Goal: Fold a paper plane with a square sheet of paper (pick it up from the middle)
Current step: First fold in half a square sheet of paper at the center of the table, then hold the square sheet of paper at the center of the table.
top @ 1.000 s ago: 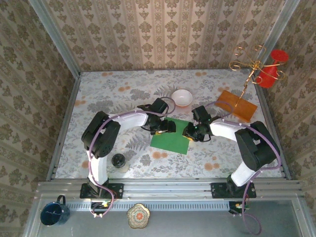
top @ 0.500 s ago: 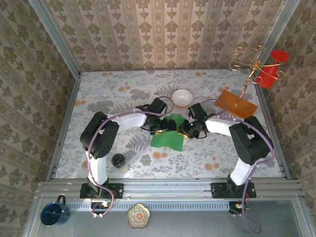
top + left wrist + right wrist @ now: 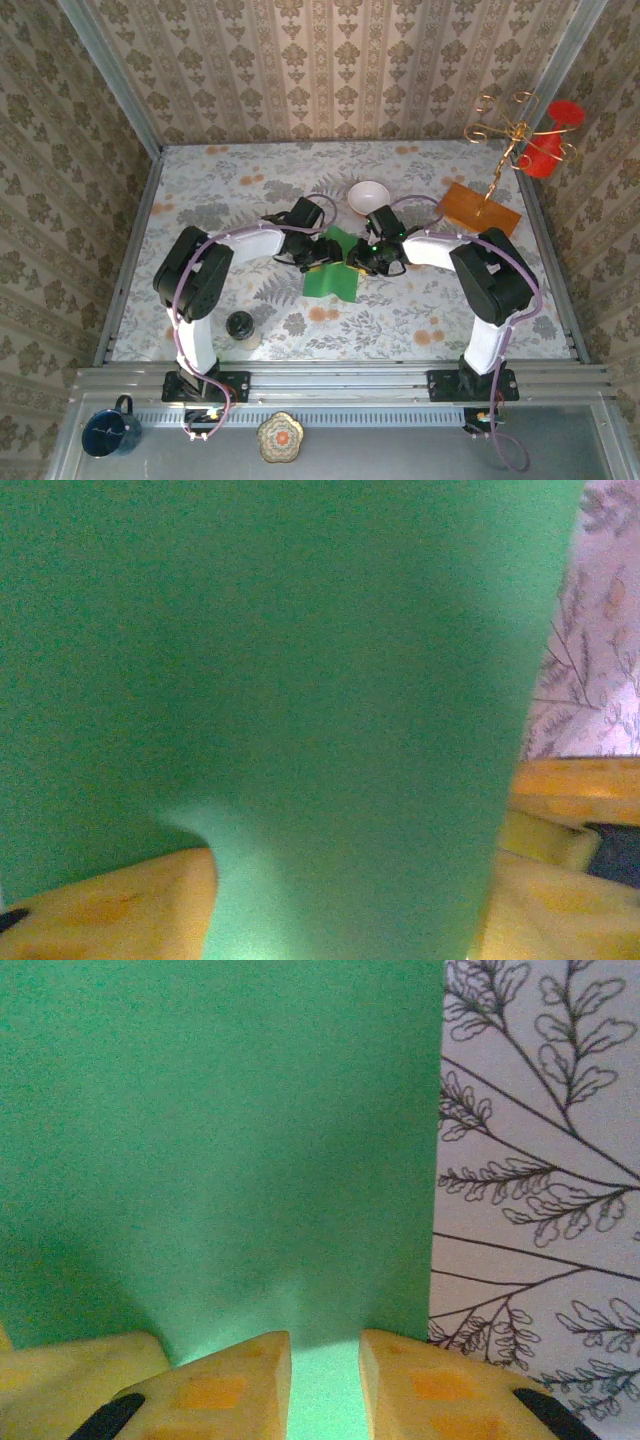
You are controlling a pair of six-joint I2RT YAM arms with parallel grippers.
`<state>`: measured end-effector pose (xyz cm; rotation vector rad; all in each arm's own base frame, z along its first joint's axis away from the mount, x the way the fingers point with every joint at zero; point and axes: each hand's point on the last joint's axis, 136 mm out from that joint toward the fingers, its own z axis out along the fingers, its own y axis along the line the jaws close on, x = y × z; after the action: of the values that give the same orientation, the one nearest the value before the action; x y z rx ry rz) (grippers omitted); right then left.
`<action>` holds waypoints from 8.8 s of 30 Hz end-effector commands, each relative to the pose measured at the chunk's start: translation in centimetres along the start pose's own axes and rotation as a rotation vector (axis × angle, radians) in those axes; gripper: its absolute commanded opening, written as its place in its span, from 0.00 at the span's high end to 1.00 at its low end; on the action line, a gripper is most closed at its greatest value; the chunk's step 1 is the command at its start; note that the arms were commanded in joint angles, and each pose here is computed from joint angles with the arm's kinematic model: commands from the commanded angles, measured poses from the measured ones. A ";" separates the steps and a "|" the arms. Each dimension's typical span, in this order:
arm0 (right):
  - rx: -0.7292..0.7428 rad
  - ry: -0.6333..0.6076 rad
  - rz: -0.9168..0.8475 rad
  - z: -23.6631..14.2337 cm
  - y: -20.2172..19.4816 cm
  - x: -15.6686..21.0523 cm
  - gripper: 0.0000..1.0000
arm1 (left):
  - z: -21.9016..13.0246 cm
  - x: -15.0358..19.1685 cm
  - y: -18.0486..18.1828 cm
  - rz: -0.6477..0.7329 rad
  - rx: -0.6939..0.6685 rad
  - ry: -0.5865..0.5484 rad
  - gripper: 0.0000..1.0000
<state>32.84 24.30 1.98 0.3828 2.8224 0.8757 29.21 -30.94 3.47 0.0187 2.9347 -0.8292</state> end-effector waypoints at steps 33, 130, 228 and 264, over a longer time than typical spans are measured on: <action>-0.722 -0.209 -0.208 -14.1 13.4 -2.6 0.34 | -17.1 -2.6 -9.0 0.134 0.555 -0.202 0.62; -0.153 0.045 -0.107 -1.8 0.4 -0.7 1.00 | -1.3 0.8 -0.4 0.084 -0.001 -0.034 0.40; -0.198 0.051 -0.103 -3.1 -1.1 -1.4 0.78 | 10.3 9.2 8.6 0.044 -0.396 0.351 0.51; 0.163 0.253 0.012 1.5 -11.3 4.7 0.92 | -1.6 0.4 -1.8 0.175 -0.150 -0.031 0.52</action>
<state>31.78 22.29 0.84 0.1705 2.8570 1.1156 28.30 -31.68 2.93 0.1833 2.9949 -0.5332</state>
